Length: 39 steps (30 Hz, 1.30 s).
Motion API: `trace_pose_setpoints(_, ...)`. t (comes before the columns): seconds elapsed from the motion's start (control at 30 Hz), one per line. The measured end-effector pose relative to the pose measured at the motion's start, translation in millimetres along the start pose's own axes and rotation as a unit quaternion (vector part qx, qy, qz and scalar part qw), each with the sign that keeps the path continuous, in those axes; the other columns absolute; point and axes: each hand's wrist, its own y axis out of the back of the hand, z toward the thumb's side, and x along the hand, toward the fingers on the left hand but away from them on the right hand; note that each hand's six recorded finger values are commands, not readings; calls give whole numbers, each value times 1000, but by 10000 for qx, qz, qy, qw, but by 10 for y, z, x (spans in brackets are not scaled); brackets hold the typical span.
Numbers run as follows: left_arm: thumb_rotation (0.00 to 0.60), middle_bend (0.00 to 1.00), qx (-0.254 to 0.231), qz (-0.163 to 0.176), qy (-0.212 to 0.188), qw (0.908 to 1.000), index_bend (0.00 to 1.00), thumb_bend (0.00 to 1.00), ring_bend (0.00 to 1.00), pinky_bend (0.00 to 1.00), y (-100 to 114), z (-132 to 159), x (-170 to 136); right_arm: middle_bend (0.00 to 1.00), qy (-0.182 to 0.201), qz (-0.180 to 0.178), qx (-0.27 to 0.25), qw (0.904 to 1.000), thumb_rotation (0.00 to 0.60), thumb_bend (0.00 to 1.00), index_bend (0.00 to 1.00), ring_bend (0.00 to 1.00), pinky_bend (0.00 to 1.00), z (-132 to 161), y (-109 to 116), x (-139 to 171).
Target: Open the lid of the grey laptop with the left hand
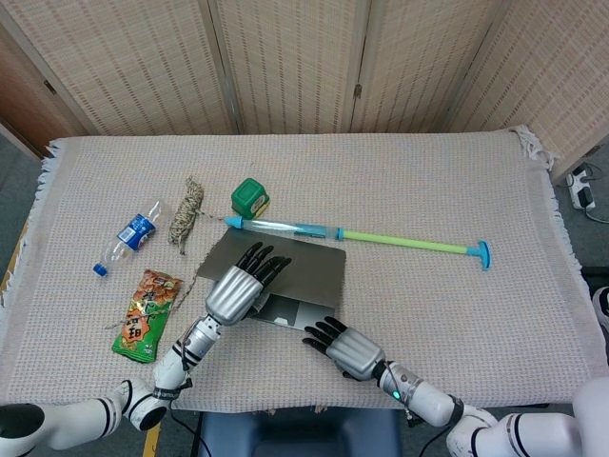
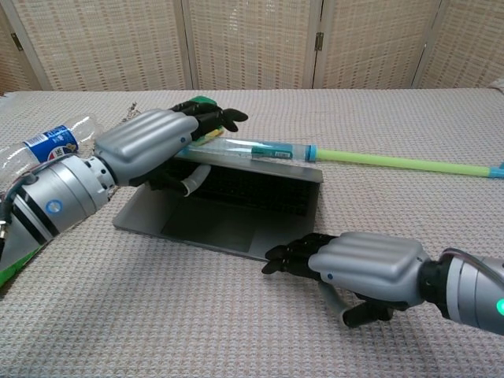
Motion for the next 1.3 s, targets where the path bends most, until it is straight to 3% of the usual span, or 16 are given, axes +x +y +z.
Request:
trace_pose_setpoints(0.3,600,171,-240,-14,209,9995,73,656,13,0,363,-123,231,0,-63,-44,-34,10000,600,1000,0,50,0,-17,21,-3)
trace_pose_setpoints(0.73,600,130,-513,-252,732,9957,47,653,0,0,639,-366,560,0,-133,-45,-41,9999,600,1000,0,55,0,-41,29,-24)
trace_pose_setpoints(1.3,600,0,-992,-115,1716,9801,0,447,0,0,931,-878,838,0,-173,-38,-45,9998,600,1000,0,68,0,-55,42,-76)
